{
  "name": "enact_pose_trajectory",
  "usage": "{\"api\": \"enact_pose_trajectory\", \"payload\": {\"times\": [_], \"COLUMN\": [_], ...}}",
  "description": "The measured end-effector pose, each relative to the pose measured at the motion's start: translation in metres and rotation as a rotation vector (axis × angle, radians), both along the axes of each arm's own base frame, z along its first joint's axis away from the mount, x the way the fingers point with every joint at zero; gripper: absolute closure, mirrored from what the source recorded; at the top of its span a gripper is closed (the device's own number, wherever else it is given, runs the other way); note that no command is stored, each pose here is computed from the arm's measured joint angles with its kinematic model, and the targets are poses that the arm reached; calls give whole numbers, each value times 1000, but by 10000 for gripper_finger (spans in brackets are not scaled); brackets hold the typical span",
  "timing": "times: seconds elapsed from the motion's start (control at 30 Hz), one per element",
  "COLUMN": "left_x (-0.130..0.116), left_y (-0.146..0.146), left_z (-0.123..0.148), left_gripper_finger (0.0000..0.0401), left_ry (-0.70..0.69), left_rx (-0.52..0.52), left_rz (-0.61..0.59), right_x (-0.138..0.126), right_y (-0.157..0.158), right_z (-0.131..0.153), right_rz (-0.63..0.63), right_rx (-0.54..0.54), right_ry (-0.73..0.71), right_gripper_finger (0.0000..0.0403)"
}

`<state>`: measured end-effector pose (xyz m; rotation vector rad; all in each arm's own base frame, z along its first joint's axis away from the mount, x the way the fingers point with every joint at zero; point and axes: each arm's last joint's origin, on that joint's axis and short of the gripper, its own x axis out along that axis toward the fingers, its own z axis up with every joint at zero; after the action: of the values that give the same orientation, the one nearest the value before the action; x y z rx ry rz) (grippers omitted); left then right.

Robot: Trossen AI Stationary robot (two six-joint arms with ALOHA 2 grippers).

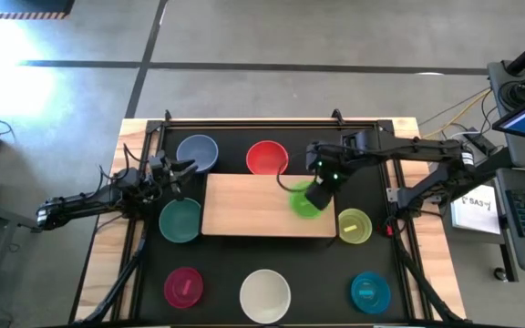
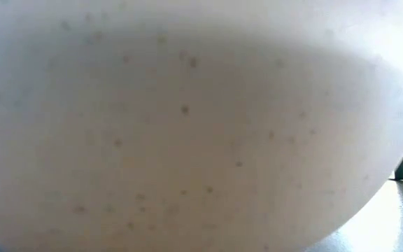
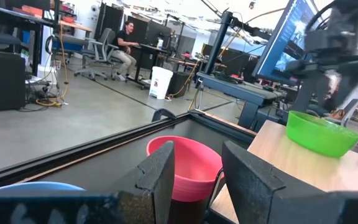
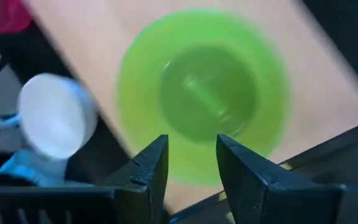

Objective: Place and stack bowls onto a shelf
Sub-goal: Stack the small yellow bowl on top of the small green bowl on the shelf

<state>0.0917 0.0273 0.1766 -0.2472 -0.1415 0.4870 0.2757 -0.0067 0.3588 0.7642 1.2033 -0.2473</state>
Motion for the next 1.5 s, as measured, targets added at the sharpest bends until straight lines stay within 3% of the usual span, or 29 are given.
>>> {"api": "enact_pose_trajectory", "payload": {"times": [0.6,0.8,1.0,1.23,1.5], "left_x": [0,0,0,0,0], "left_y": [0,0,0,0,0], "left_z": [0,0,0,0,0], "left_gripper_finger": [285,285,285,285,285], "left_ry": [0,0,0,0,0], "left_rx": [0,0,0,0,0], "left_rz": [0,0,0,0,0], "right_x": [-18,-35,-51,-66,-107], "right_y": [104,129,133,124,100], "right_z": [2,-10,-26,-52,-70], "right_rz": [-69,-129,-105,-99,-294], "right_rx": [132,40,-80,-164,-189], "right_ry": [128,260,444,526,517], "right_gripper_finger": [287,287,287,285,291]}}
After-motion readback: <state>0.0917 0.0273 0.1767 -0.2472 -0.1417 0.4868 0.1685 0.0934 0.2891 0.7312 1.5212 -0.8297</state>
